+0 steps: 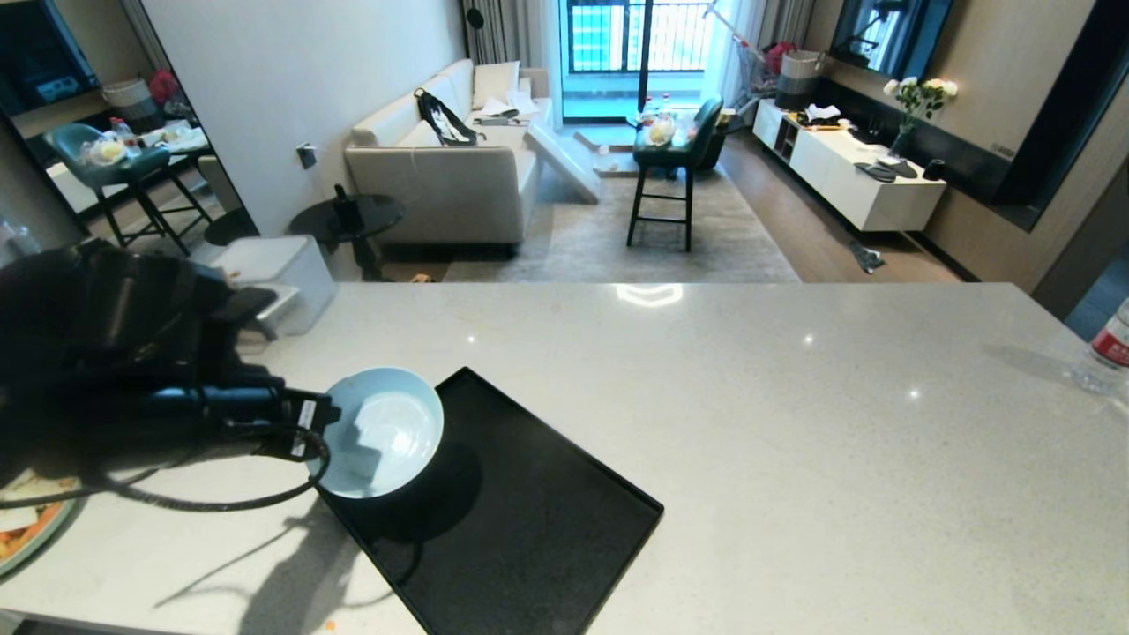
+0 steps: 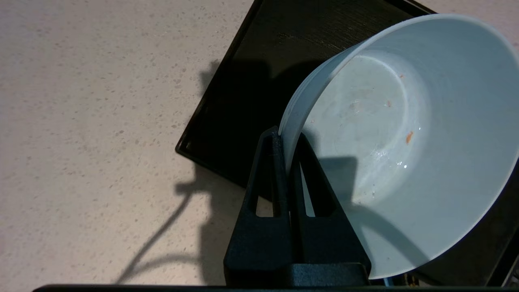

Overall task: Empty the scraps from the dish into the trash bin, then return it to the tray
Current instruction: Put the bowl back to the table

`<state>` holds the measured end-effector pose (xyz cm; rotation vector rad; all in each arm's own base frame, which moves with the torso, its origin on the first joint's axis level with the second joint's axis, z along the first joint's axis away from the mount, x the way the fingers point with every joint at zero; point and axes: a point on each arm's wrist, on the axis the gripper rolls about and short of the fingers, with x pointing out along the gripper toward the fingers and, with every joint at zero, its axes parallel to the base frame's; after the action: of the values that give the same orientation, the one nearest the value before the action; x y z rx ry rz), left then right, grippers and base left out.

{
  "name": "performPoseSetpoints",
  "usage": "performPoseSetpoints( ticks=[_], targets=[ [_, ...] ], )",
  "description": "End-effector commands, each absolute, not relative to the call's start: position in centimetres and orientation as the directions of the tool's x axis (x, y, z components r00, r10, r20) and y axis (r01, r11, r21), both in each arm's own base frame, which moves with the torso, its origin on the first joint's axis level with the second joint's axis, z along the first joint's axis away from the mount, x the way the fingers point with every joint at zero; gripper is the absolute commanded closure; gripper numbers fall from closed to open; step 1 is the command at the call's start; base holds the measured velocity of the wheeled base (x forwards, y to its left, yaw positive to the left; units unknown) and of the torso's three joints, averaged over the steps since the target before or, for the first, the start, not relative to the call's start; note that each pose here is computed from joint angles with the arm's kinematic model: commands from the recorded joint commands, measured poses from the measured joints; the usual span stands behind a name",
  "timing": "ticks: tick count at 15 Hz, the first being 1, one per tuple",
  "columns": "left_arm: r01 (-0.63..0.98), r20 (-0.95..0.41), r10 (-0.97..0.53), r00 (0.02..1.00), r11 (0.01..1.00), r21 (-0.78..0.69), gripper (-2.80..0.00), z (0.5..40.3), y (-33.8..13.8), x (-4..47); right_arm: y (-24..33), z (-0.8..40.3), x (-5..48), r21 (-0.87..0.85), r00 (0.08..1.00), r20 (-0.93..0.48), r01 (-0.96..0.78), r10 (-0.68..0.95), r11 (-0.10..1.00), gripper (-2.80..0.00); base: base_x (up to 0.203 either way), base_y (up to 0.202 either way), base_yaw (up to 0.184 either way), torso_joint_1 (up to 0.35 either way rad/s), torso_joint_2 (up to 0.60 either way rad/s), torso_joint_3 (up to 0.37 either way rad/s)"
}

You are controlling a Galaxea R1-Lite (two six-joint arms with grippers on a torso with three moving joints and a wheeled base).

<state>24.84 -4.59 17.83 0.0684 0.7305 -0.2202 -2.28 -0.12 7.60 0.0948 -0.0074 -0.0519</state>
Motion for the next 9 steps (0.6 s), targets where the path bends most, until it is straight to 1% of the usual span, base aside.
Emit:
performPoseSetpoints(
  ticks=[1, 3, 4, 9],
  targets=[
    [0.202, -0.763, -0.159, 0.626, 0.979, -0.038, 0.00, 14.6, -5.5, 29.4, -0.1, 7.6, -2.3, 0.095, 0.999, 0.006, 0.051, -0.052, 0.994, 0.00, 0.000, 0.000, 0.000, 0.000, 0.00, 0.000],
    [0.183, -0.832, -0.151, 0.535, 0.981, -0.060, 0.00, 13.9, -5.9, 29.9, -0.1, 7.6, -2.3, 0.095, 0.999, 0.006, 0.051, -0.052, 0.994, 0.00, 0.000, 0.000, 0.000, 0.000, 0.00, 0.000],
    [0.170, -0.850, -0.154, 0.504, 0.982, -0.077, 0.00, 13.5, -6.5, 30.0, -0.1, 7.6, -2.3, 0.095, 0.999, 0.006, 0.051, -0.052, 0.994, 0.00, 0.000, 0.000, 0.000, 0.000, 0.00, 0.000],
    [0.164, -0.881, -0.176, 0.439, 0.980, -0.115, 0.00, 11.7, -8.8, 30.5, -0.1, 7.6, -2.3, 0.095, 0.999, 0.006, 0.051, -0.052, 0.994, 0.00, 0.000, 0.000, 0.000, 0.000, 0.00, 0.000]
  ],
)
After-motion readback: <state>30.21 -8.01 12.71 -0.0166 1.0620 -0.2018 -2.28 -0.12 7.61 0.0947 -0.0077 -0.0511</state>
